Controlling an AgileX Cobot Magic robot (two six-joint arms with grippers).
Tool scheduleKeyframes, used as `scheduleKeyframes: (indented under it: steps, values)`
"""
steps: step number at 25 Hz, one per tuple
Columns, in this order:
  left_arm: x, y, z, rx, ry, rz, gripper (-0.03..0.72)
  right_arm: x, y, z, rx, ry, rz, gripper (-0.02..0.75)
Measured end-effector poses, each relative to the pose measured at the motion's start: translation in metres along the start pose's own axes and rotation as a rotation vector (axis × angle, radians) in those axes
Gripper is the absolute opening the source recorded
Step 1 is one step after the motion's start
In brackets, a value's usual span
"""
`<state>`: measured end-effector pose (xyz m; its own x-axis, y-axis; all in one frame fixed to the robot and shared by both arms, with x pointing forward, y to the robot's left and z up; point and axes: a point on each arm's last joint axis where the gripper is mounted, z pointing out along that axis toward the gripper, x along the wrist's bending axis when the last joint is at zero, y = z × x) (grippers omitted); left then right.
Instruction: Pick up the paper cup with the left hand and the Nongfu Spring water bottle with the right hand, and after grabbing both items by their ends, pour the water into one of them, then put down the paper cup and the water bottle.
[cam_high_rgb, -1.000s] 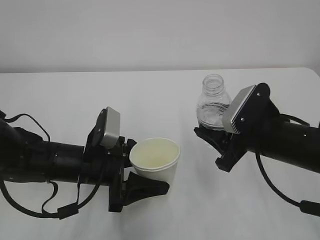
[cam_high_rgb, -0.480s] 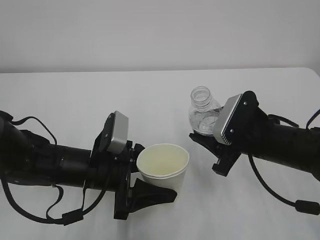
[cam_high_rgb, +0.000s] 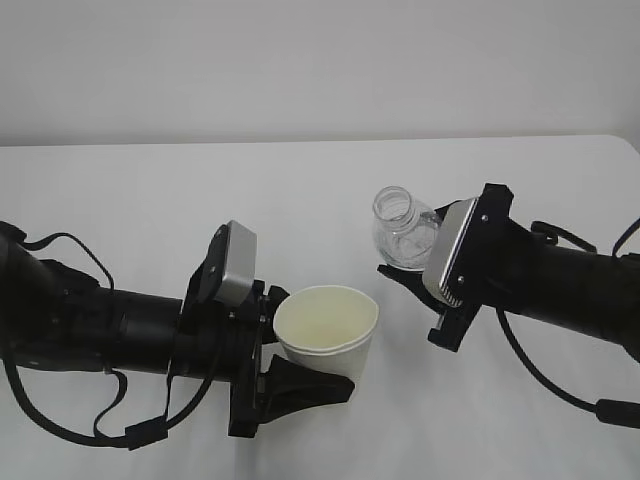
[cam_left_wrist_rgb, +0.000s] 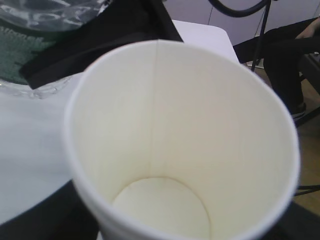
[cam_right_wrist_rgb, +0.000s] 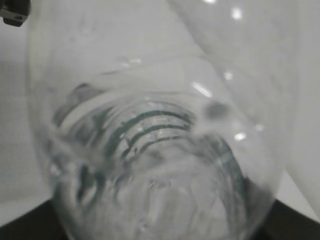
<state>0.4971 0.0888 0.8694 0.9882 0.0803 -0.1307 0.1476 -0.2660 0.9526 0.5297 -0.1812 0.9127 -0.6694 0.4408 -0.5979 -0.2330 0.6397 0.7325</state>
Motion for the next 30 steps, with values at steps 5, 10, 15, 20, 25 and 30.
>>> scheduleKeyframes:
  steps: [5, 10, 15, 20, 25, 30]
  values:
    - [0.0, 0.0, 0.0, 0.0, 0.0, 0.013, 0.503, -0.002, 0.003, 0.0, -0.032, -0.024, -0.041, 0.445]
    - [0.0, 0.0, 0.0, 0.0, 0.0, 0.024, 0.503, -0.006, 0.004, 0.002, -0.035, -0.048, -0.073, 0.445]
    - [0.0, 0.0, 0.0, 0.0, 0.0, 0.031, 0.503, -0.012, 0.007, 0.004, -0.043, -0.068, -0.121, 0.445]
    - [0.0, 0.0, 0.0, 0.0, 0.0, 0.042, 0.503, -0.015, 0.008, 0.007, -0.047, -0.081, -0.178, 0.445]
    - [0.0, 0.005, -0.001, -0.009, 0.002, 0.066, 0.503, -0.021, 0.011, 0.009, -0.057, -0.1, -0.237, 0.445]
    - [0.0, 0.006, -0.001, -0.011, 0.004, 0.07, 0.503, -0.025, 0.015, 0.012, -0.079, -0.097, -0.289, 0.445]
